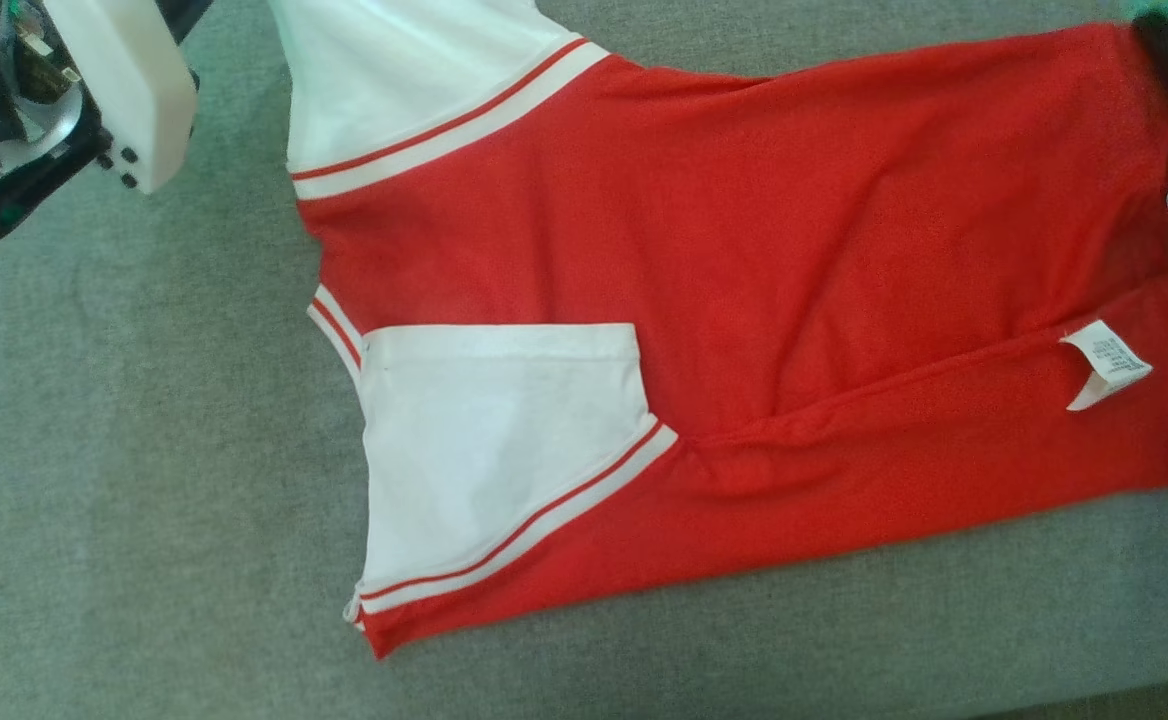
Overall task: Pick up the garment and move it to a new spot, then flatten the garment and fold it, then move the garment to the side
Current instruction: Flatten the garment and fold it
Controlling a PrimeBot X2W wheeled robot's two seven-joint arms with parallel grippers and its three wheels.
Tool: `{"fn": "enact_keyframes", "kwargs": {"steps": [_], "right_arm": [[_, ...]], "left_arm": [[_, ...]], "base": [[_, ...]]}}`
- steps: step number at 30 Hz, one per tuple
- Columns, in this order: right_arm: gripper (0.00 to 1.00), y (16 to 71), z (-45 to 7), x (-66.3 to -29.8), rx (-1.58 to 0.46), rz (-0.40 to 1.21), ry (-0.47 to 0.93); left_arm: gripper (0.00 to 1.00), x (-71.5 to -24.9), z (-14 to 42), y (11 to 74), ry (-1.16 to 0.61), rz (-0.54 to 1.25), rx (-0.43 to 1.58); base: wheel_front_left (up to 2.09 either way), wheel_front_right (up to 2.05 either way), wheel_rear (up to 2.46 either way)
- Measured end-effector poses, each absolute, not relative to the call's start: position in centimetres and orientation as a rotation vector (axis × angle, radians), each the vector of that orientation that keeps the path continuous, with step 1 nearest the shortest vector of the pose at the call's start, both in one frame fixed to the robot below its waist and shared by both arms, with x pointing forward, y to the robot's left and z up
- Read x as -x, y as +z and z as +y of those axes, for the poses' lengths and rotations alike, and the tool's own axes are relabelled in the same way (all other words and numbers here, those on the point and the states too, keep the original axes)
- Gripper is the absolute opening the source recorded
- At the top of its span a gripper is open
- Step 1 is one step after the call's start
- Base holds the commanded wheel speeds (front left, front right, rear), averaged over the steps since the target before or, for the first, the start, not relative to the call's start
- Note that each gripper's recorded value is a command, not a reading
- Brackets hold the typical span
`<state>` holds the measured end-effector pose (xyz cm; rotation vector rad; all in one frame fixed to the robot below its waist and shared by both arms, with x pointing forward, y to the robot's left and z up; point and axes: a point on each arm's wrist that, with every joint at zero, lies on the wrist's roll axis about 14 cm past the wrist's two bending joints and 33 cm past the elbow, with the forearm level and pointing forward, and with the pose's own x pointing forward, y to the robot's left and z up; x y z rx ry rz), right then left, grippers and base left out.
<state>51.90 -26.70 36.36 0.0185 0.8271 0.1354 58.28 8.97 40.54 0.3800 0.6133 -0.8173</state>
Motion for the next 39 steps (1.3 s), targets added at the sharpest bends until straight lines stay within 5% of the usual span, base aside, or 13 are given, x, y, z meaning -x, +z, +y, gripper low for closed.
{"fn": "enact_keyframes", "kwargs": {"steps": [15, 39], "right_arm": [[0.00, 47.1, -25.7, -57.4, 0.002, 0.284, 0.171], [0.00, 40.2, -26.5, -52.1, -0.027, 0.455, 0.150]], "left_arm": [[0.00, -62.5, 9.4, 51.2, -0.749, 0.086, -0.430], [0.00, -49.1, 11.3, 47.3, -0.865, 0.245, -0.220]], "base": [[0.00, 0.00, 0.00], [0.00, 0.00, 0.00]]}}
